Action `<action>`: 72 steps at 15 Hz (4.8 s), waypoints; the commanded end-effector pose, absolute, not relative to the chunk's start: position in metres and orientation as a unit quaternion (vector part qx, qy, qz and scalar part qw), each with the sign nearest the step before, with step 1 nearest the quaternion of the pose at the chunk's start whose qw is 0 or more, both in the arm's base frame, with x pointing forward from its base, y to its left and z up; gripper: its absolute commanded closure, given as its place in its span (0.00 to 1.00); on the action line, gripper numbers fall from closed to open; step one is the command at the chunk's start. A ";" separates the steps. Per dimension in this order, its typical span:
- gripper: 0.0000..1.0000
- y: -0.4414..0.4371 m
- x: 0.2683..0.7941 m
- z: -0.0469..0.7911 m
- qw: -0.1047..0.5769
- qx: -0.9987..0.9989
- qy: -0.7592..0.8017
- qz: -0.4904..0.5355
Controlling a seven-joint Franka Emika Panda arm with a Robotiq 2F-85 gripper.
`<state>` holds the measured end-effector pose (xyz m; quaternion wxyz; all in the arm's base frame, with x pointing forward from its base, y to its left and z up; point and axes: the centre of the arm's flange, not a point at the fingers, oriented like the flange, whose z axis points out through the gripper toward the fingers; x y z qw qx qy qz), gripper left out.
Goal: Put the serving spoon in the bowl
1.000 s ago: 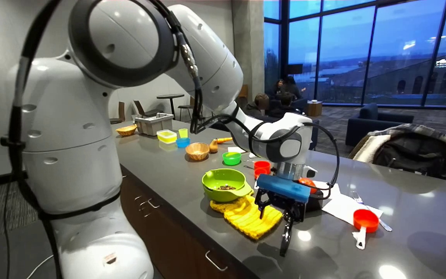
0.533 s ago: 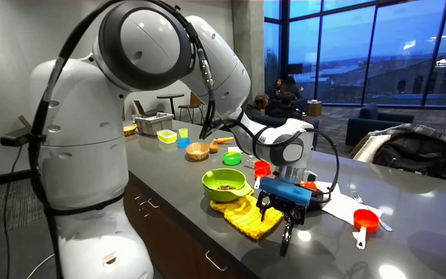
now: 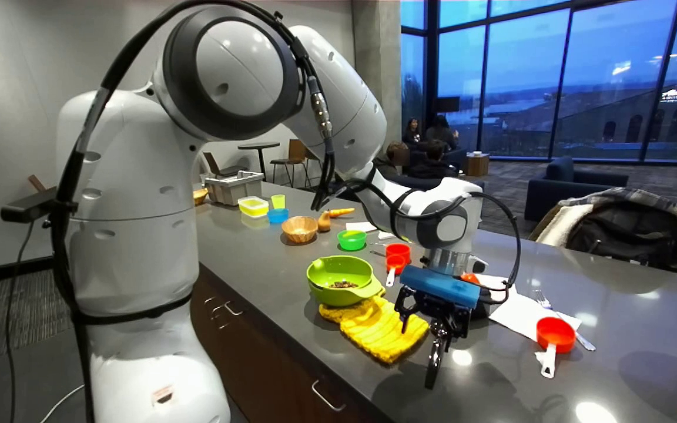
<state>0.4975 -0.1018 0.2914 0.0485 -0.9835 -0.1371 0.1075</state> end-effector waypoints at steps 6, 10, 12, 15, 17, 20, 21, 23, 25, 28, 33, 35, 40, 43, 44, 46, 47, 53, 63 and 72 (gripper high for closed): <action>0.00 -0.127 0.527 0.282 0.075 -0.979 -0.144 0.122; 0.00 -0.136 0.533 0.259 0.090 -0.977 -0.133 0.139; 0.00 -0.141 0.536 0.248 0.098 -0.977 -0.124 0.146; 0.00 -0.146 0.536 0.234 0.114 -0.975 -0.116 0.153; 0.00 -0.149 0.536 0.235 0.122 -0.974 -0.111 0.155; 0.00 -0.151 0.535 0.236 0.130 -0.974 -0.104 0.152; 0.00 -0.150 0.534 0.236 0.122 -0.977 -0.098 0.144; 0.00 -0.148 0.531 0.235 0.095 -0.982 -0.094 0.135; 0.00 -0.148 0.529 0.230 0.078 -0.985 -0.081 0.129; 0.00 -0.150 0.523 0.228 0.067 -0.990 -0.052 0.110; 0.00 -0.153 0.511 0.230 0.045 -0.996 -0.025 0.073; 0.00 -0.154 0.505 0.227 0.026 -0.997 -0.019 0.064; 0.26 -0.152 0.490 0.213 -0.010 -0.999 0.000 0.052; 0.44 -0.154 0.486 0.215 -0.019 -0.999 0.009 0.045; 0.51 -0.156 0.485 0.216 -0.018 -0.999 0.011 0.043; 0.57 -0.155 0.482 0.218 -0.013 -0.999 0.011 0.043; 0.59 -0.156 0.482 0.219 -0.010 -0.999 0.011 0.042; 1.00 -0.168 0.489 0.240 0.002 -0.999 0.019 0.039; 0.99 -0.161 0.485 0.294 -0.010 -0.999 0.009 0.030; 0.99 -0.144 0.477 0.384 0.006 -0.998 -0.020 0.055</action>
